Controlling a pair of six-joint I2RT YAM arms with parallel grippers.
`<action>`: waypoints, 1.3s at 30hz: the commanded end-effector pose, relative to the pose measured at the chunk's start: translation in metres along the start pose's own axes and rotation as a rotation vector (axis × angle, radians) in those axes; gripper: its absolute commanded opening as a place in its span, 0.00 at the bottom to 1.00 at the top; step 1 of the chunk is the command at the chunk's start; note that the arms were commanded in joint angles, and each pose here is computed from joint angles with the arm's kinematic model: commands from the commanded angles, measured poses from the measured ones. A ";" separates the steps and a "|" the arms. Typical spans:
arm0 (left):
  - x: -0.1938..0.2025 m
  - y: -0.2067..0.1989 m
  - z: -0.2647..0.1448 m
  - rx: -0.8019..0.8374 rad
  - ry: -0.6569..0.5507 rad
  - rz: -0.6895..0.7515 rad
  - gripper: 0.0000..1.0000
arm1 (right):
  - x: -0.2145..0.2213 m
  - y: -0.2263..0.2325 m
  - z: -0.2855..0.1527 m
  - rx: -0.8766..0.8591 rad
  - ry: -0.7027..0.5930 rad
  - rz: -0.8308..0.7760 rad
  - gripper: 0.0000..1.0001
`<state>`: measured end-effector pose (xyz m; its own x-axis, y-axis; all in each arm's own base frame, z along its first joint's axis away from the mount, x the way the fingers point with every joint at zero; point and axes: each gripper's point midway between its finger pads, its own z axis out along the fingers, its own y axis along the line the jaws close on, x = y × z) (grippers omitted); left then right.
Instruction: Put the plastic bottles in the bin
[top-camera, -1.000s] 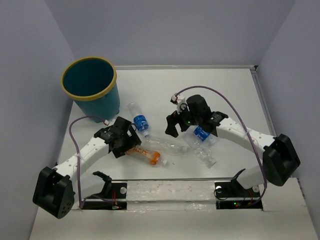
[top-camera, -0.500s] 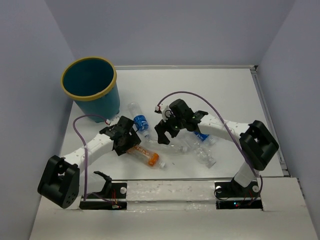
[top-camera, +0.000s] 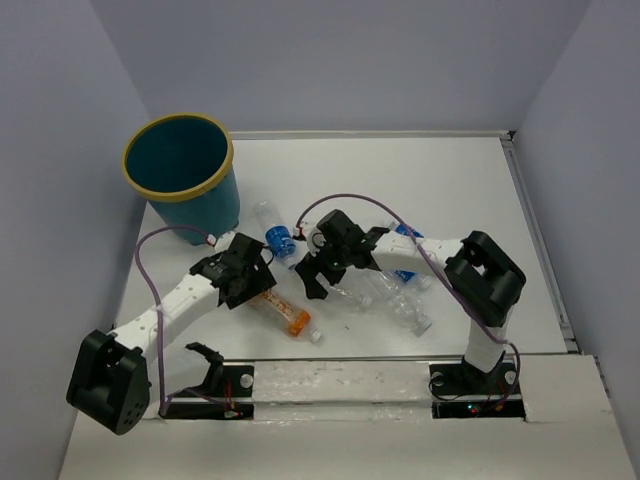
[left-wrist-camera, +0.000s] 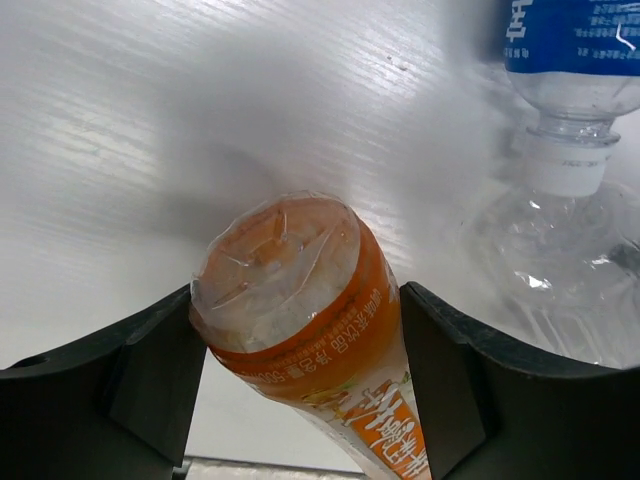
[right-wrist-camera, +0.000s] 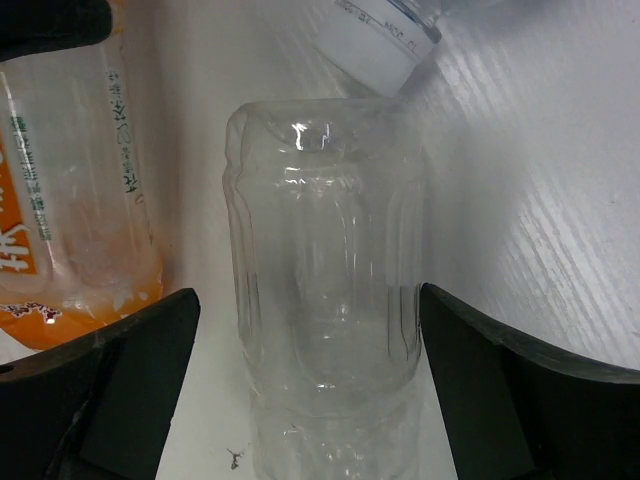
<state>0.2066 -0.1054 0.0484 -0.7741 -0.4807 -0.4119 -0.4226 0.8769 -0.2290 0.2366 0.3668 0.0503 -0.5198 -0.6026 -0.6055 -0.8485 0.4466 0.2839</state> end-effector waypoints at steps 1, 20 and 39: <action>-0.022 -0.003 -0.034 0.025 -0.070 0.059 0.42 | -0.022 0.014 0.005 -0.005 -0.045 -0.019 0.92; -0.251 -0.082 -0.320 0.402 -0.974 -0.108 0.36 | -0.053 0.022 -0.054 0.084 -0.225 0.070 0.45; -0.428 -0.002 -0.319 -0.276 -1.310 -0.293 0.37 | -0.127 0.064 -0.187 0.093 -0.595 -0.065 0.44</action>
<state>0.4005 0.0775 0.4979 0.2546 -0.2241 -0.9407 -0.6130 0.7150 -0.3362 0.2239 0.3451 0.2259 -0.4150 -0.2690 -0.8692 -0.8264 0.5110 0.2364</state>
